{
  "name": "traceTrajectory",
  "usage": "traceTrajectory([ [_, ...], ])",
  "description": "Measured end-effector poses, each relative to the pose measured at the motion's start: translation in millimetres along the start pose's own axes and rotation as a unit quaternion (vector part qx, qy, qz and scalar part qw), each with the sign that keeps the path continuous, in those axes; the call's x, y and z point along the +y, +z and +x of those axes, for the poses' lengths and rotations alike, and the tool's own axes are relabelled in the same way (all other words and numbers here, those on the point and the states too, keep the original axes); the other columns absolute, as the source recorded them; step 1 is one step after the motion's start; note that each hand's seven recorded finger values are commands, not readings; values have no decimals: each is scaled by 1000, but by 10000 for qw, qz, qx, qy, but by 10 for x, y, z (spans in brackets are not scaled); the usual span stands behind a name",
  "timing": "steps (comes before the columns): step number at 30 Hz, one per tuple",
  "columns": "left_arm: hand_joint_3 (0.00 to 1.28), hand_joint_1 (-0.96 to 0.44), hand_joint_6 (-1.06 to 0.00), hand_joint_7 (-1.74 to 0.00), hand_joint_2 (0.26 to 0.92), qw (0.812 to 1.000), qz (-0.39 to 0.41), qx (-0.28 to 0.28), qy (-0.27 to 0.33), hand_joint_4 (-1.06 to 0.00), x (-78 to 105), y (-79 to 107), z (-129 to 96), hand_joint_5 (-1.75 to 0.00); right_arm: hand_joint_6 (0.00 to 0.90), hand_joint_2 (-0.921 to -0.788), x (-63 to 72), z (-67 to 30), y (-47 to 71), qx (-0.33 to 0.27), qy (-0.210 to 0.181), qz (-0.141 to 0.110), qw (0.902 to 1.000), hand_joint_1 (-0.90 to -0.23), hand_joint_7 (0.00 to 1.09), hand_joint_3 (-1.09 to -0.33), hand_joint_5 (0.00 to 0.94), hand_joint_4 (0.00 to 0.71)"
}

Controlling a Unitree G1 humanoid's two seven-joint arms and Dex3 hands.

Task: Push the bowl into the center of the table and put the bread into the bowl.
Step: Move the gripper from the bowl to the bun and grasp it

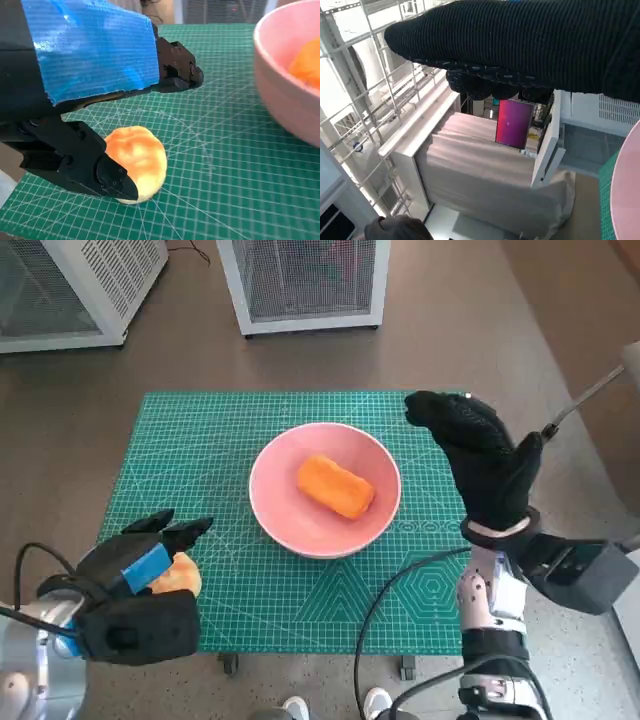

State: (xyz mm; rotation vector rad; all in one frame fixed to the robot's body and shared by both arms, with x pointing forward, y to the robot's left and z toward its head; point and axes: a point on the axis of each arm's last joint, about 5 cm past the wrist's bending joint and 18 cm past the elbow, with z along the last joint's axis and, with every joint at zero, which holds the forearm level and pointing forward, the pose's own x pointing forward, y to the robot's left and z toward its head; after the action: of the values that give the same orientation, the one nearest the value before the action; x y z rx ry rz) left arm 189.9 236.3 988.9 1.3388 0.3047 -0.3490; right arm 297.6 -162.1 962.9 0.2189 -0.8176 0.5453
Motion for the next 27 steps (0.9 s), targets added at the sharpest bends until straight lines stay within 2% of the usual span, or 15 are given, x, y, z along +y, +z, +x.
traceTrajectory([
  [3,7,4,-338,-18,767,9999,-26,149,-60,-152,-36,-10,46,-7,336,-921,-2,6,10,-11,13,-12,10000,-615,14,-652,1,215],
  [8,12,61,-436,-30,779,9991,-114,372,-157,-266,-91,-15,109,-22,336,-921,-2,15,21,-25,13,-18,10000,-616,14,-651,1,215],
  [17,41,111,-744,-104,850,9971,-80,685,-316,-670,-140,-18,208,-111,336,-921,1,14,26,-20,18,-37,10000,-611,14,-651,1,215],
  [18,65,72,-677,-510,876,9969,-77,706,-336,-667,-144,-22,214,-498,337,-921,1,13,26,-16,20,-40,10000,-609,14,-651,1,215],
  [19,92,47,-622,-783,892,9968,-71,718,-343,-653,-145,-23,218,-760,337,-921,1,11,26,-13,20,-42,10000,-608,14,-650,1,215],
  [21,103,25,-583,-998,906,9967,-60,734,-341,-659,-139,-26,225,-983,337,-921,0,9,26,-8,19,-45,10000,-607,14,-650,1,215],
  [24,94,10,-587,-1104,915,9968,-35,723,-330,-673,-126,-27,231,-1147,337,-921,1,8,26,-6,21,-46,10000,-606,14,-650,1,215],
  [27,80,5,-609,-1117,919,9970,3,699,-327,-682,-116,-28,229,-1200,337,-921,1,8,25,-4,22,-46,10000,-606,14,-650,1,215],
])
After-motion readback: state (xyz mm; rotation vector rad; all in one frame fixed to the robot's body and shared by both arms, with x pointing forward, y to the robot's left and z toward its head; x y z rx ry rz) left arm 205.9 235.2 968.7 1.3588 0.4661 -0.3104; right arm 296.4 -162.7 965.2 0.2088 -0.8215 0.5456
